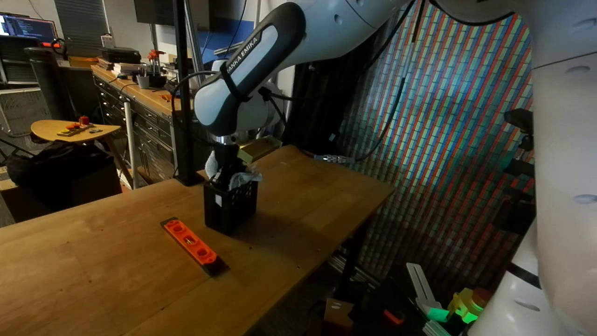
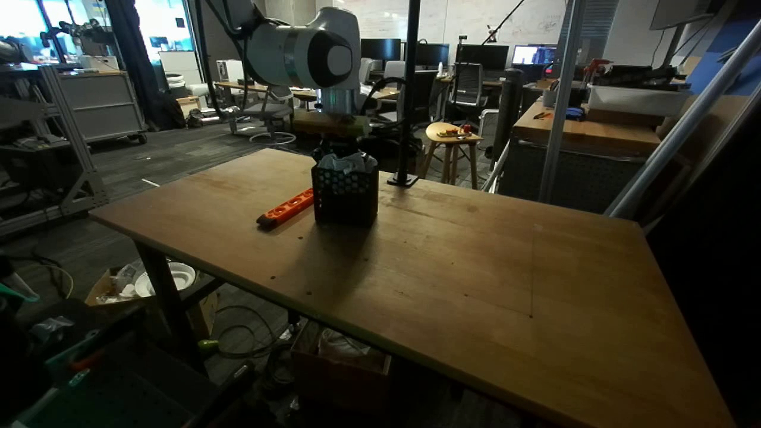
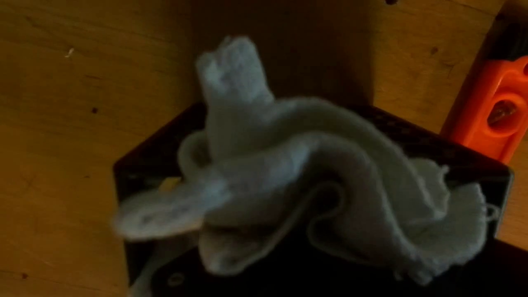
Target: Put the cloth in the box
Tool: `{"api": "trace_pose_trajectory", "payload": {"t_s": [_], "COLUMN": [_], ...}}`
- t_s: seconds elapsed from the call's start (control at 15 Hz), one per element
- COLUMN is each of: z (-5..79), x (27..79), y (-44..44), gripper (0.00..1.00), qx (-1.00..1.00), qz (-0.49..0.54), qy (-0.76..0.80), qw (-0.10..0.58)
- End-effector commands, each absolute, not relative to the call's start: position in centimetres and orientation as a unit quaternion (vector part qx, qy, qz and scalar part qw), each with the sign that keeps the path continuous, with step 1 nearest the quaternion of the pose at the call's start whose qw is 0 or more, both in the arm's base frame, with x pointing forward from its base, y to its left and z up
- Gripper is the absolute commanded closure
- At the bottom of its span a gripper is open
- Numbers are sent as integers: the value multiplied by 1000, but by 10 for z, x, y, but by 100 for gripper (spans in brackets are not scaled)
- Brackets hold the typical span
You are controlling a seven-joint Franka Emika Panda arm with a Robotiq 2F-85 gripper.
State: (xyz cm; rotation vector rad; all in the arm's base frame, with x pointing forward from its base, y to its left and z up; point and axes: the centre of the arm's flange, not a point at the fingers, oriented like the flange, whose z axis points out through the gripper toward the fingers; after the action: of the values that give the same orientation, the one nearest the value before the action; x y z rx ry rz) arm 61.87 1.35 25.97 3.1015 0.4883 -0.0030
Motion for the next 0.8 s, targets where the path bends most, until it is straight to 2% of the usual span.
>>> {"api": "trace_pose_trajectory", "payload": {"t_s": [0.0, 0.27, 0.73], "z": [209, 210, 258], "x": [626, 623, 613], "y": [22, 26, 39], "gripper": [100, 100, 99], "qx": [983, 980, 981], "qz": [-14, -14, -2], "qy": [177, 188, 195], "qw": [-46, -60, -16]}}
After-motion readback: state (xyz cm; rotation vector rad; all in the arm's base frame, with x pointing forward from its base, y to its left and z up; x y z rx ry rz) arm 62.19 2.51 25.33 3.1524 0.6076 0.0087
